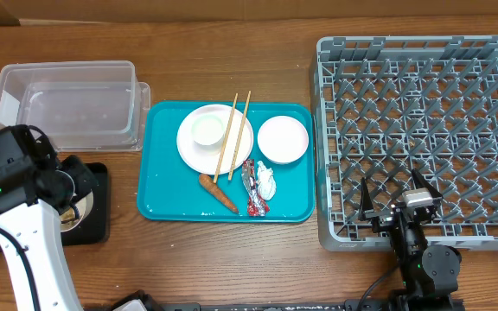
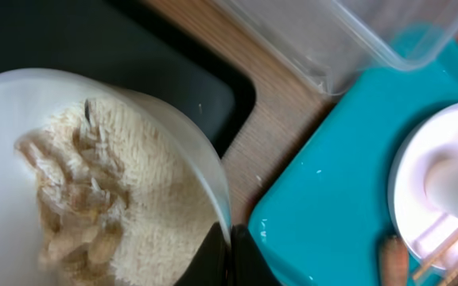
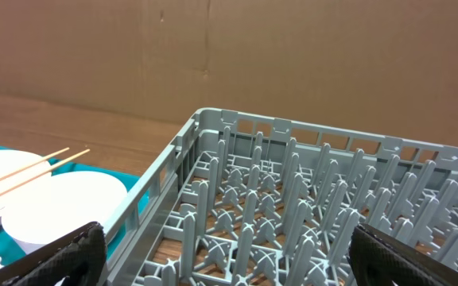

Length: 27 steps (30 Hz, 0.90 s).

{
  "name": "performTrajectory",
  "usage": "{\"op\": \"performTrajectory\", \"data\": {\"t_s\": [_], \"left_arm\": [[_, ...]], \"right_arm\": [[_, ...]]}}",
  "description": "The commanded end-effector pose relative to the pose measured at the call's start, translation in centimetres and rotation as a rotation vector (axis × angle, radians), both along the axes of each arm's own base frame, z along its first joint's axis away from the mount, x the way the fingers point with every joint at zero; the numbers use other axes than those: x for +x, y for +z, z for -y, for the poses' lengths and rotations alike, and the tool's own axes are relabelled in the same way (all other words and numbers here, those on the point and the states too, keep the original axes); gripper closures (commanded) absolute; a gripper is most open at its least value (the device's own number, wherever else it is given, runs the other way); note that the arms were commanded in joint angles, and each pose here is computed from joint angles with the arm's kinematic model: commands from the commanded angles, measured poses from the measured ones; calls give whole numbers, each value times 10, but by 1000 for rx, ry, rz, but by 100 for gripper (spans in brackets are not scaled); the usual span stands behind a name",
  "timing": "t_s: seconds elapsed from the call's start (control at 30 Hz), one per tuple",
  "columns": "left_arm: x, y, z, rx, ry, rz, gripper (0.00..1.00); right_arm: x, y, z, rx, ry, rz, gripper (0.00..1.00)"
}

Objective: Sort waste into correct bins and load items into the dishwasher
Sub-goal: 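Carry the bowl to the black tray and tip the scraps out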

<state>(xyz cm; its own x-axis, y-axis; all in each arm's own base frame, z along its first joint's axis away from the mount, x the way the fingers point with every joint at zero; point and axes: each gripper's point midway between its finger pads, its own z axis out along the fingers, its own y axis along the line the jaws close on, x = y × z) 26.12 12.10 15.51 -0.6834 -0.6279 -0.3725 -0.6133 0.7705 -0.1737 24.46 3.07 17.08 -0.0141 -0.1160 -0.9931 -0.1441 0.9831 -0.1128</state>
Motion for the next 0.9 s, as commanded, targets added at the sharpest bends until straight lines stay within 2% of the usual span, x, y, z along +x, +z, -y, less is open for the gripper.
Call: {"op": "performTrajectory", "data": {"t_s": [0.0,0.43,0.67,0.87], "left_arm": [[-6,-15,-15,69,40,-18,96],[-9,-85,-17,93,69,11,96],[8,-89,11,-42,-16,110,96],[15,-87,34,-96,-103,131,96]], "right_arm": [[0,-1,0,-2,2,6,0],[0,-1,0,-2,2,6,0],[0,-1,0,-2,2,6,0],[0,-1,0,-2,2,6,0]]}}
